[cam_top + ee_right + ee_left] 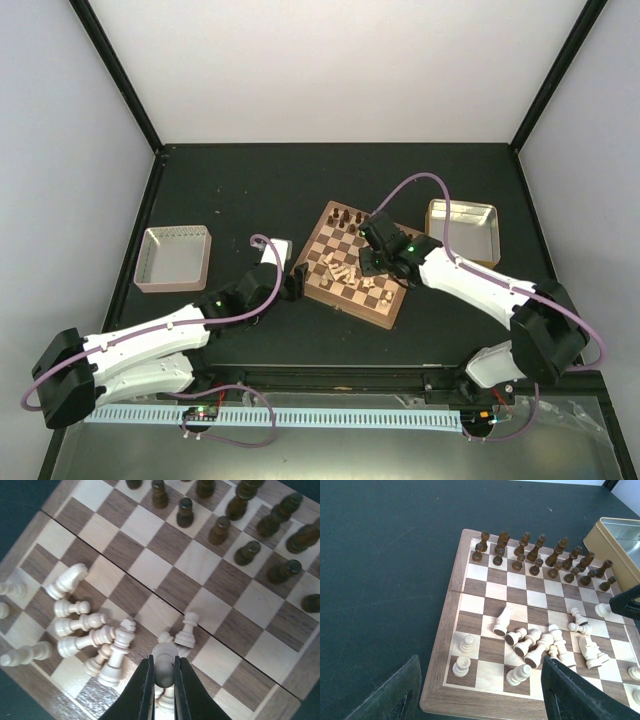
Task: Set up the chess pieces on the board
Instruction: Place the chess piece on the chessboard.
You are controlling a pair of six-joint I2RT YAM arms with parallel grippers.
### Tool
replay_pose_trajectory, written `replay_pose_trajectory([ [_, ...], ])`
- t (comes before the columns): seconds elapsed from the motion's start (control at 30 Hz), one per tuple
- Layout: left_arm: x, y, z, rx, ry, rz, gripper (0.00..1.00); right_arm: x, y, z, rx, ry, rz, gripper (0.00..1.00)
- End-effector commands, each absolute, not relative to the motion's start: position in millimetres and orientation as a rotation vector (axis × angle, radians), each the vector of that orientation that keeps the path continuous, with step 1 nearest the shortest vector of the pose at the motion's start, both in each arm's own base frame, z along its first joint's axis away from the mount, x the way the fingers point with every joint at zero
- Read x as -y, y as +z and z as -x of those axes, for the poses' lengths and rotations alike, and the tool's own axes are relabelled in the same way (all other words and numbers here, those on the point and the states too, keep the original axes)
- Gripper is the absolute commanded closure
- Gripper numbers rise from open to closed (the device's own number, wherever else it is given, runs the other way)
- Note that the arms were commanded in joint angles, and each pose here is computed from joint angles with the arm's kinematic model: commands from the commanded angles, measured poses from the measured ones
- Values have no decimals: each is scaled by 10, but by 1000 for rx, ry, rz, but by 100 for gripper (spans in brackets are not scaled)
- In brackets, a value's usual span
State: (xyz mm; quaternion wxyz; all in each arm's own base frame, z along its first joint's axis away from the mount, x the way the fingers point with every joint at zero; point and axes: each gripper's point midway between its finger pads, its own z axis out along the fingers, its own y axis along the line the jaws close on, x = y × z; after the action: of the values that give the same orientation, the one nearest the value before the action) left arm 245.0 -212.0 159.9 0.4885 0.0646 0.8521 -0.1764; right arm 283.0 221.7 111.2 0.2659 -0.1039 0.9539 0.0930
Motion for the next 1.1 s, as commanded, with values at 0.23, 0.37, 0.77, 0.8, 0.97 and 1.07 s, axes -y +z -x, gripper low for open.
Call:
replay_pose_trajectory([
  [0.23, 2127, 1754, -2513, -2046, -440, -113, 32, -1810, 882, -2743, -2642, -5, 163, 94],
  [0.37, 2132, 1752, -2516, -2046, -439, -114, 32, -1829, 738, -2646, -2703, 3, 208, 95],
  [0.77, 2134, 1753, -2521, -2046, -439, -111, 32, -2176, 536, -2457, -2812, 192, 399, 95],
  [0.8, 2135, 1747, -2522, -2048, -438, -111, 32, -2232, 557, -2458, -2800, 230, 413, 95],
  [0.97, 2134, 1746, -2522, -2048, -437, -112, 32, -2263, 596, -2451, -2786, 268, 406, 95],
  [1.07, 2131, 1743, -2520, -2048, -436, -112, 32, -2106, 593, -2446, -2795, 171, 357, 95],
])
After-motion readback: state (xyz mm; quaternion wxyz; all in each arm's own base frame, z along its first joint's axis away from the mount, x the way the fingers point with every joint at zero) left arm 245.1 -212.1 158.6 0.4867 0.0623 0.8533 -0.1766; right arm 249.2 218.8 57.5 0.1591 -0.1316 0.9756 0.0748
